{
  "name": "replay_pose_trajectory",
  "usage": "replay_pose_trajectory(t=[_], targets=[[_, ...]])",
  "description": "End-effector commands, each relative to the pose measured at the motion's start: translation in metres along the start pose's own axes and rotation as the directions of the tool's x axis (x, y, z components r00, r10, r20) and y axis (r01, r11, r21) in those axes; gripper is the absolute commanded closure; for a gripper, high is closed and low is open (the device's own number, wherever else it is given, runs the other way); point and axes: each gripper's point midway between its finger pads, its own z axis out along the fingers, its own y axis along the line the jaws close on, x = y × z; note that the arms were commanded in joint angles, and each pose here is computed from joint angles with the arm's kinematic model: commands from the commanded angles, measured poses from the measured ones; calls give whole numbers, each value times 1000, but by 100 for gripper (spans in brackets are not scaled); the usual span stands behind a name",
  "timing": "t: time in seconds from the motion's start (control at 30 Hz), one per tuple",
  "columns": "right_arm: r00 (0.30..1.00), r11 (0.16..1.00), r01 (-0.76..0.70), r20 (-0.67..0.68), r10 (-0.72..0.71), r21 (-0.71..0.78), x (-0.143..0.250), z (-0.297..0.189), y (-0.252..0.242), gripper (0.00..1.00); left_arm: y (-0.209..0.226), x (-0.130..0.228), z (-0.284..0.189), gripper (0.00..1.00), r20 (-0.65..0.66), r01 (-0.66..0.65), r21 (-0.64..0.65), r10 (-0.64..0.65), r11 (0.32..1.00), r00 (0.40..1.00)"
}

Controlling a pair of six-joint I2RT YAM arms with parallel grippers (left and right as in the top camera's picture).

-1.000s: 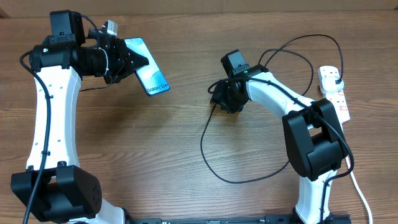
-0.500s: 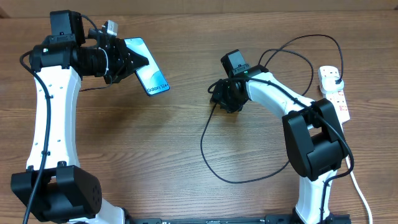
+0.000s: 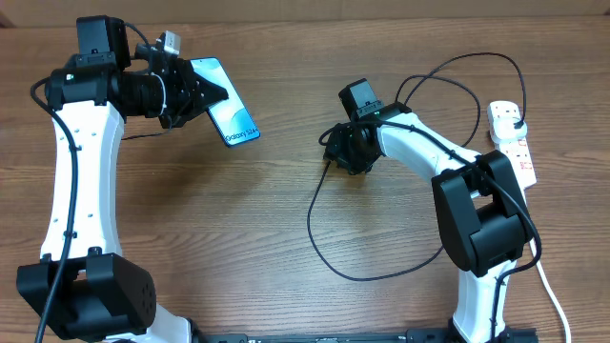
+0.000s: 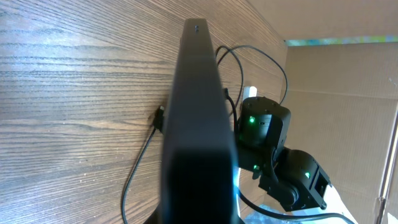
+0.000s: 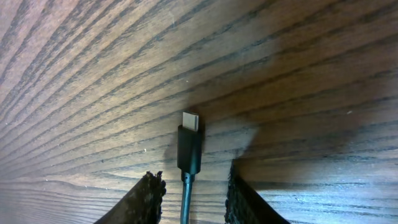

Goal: Plug charger to phone and switch on socket
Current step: 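Lower the right gripper over the black USB-C cable end, then close the right gripper on the USB-C plug and lift it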

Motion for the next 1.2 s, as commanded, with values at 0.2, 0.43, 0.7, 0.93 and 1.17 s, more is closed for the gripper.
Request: replay_pose_trajectory(t=[0.2,0.43,0.7,0.93,1.17], targets=[[999,999,-37,7,37,10,1,6,-3,70,-8,3,3,96,-14,-2,24,2,1000,1000],[999,999,-32,10,32,2,5,9,3,70,-9,4,3,96,-16,-3,24,3,1000,1000],[1000,999,-30,9,30,12,6,12,2,76,-9,4,4,96,-17,-3,25,3,1000,1000],[999,999,-36,-9,37,33,8,23,-6,89,-10,5,4,96,-19,-4,25,5,1000,1000],[998,999,54,-15,-54,2,6,19,1,96,-10,5,4,96,-21,-4,28,5,1000,1000]])
